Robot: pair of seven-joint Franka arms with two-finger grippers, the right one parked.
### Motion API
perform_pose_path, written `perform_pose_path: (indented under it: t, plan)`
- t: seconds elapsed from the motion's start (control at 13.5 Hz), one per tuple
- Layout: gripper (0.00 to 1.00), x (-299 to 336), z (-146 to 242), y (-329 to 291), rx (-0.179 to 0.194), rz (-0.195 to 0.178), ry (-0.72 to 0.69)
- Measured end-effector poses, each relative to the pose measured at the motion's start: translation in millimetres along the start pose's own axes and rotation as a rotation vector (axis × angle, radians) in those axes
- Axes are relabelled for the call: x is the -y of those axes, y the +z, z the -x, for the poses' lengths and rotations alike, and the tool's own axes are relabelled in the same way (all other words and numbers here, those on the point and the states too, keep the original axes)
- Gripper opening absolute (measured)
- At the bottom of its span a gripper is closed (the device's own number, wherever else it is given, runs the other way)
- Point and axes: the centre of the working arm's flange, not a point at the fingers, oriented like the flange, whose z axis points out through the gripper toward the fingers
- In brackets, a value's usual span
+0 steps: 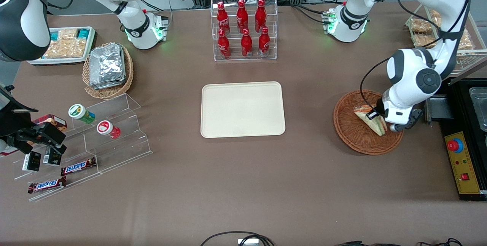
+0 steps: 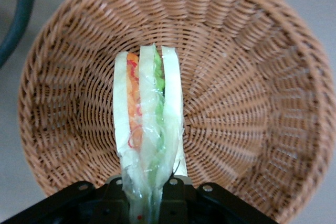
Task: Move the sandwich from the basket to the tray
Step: 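Lift the sandwich out of the basket with the left gripper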
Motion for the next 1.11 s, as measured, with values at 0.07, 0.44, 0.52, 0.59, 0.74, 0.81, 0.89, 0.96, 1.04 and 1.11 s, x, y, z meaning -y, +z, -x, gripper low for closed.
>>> perform_pose_path:
  t: [0.07, 0.44, 0.52, 0.59, 0.74, 0.81, 0.89, 0.96, 1.04, 1.11]
  plan:
    - [0.18, -7.3, 2.4, -17.0, -0.004, -0.005, 0.026]
    - [0.18, -74.5, 33.2, -89.9, -0.013, -0.026, 0.171]
    - [0.18, -92.0, 43.5, -98.1, -0.02, -0.022, 0.205]
    - [0.18, -108.6, 54.7, -105.1, -0.026, -0.018, 0.235]
    - [0.18, -136.4, 76.8, -115.6, -0.039, -0.008, 0.273]
    - [0.18, -148.8, 88.5, -119.0, -0.045, -0.002, 0.294]
    - [0.18, -162.6, 103.0, -122.2, -0.05, 0.003, 0.32]
    - [0.18, -175.4, 118.3, -124.2, -0.053, 0.006, 0.351]
    - [0.18, -187.7, 135.2, -124.9, -0.061, 0.003, 0.392]
    - [0.18, -198.8, 151.8, -124.4, -0.076, -0.012, 0.439]
